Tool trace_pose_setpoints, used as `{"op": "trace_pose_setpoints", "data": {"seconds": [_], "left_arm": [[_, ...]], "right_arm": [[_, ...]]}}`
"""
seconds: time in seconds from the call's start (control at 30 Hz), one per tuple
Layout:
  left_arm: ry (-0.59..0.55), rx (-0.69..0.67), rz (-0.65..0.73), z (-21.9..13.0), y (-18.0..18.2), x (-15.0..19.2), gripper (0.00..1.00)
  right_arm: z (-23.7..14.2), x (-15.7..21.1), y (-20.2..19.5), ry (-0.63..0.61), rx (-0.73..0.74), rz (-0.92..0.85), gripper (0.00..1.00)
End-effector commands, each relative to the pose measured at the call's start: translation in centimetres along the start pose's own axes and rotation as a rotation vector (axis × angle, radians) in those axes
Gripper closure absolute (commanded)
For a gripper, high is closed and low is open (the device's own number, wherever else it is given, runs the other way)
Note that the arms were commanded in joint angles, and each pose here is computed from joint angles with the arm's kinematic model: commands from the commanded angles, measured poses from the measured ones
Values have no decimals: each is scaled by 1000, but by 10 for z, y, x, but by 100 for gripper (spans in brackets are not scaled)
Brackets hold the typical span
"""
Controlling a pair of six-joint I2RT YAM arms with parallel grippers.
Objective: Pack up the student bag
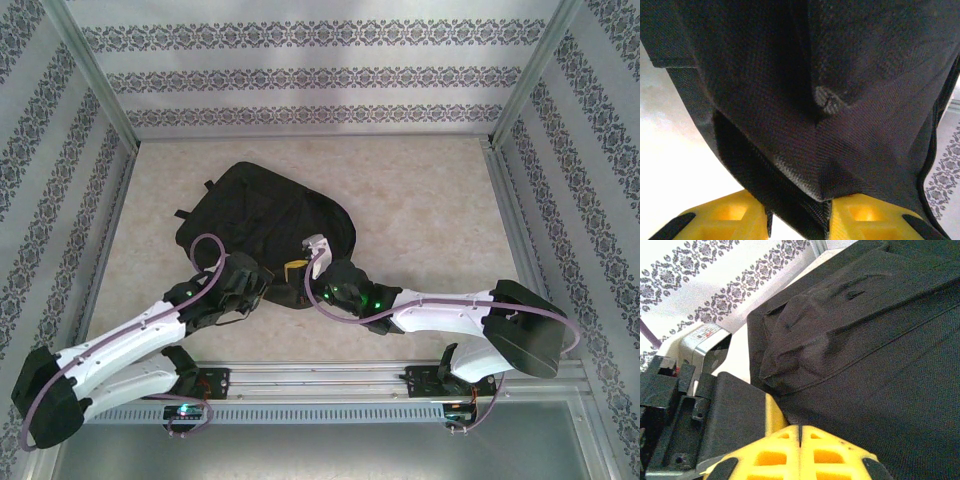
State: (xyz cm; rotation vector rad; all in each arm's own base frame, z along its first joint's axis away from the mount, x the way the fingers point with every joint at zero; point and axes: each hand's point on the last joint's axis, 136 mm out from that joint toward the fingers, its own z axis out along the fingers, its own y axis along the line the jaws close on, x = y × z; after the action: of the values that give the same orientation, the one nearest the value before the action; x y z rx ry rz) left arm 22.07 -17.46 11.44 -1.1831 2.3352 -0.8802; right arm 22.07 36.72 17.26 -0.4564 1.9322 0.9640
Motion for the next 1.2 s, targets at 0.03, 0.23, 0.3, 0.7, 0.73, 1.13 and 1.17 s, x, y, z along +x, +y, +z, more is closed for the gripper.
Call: {"op": "trace_pose_setpoints", "data": {"seconds": [0.03,0.23,0.3,0.7,0.73,1.13,1.17], "left_arm": [[-66,24,-15,4,-8,-8,71],[-120,6,25,5,-14,-18,97],[-126,-8,26,5,-10,-20,100],[-142,-39,79,-10,-1,-31,100],[-139,-43,85,-11,0,-31,100],[-154,-93,150,-21,18,-41,100],[-153,-94,156,-21,20,-41,100]], "right_arm": [[-3,-1,0,-16,-14,17,100],[-9,4,-7,8,22,-9,100],[-14,5,-12,18,47,-32,100],[-46,2,-53,36,218,-119,100],[-47,-1,-56,33,224,-116,100],[-62,-23,-95,10,326,-52,100],[-63,-25,-98,7,336,-46,100]]}}
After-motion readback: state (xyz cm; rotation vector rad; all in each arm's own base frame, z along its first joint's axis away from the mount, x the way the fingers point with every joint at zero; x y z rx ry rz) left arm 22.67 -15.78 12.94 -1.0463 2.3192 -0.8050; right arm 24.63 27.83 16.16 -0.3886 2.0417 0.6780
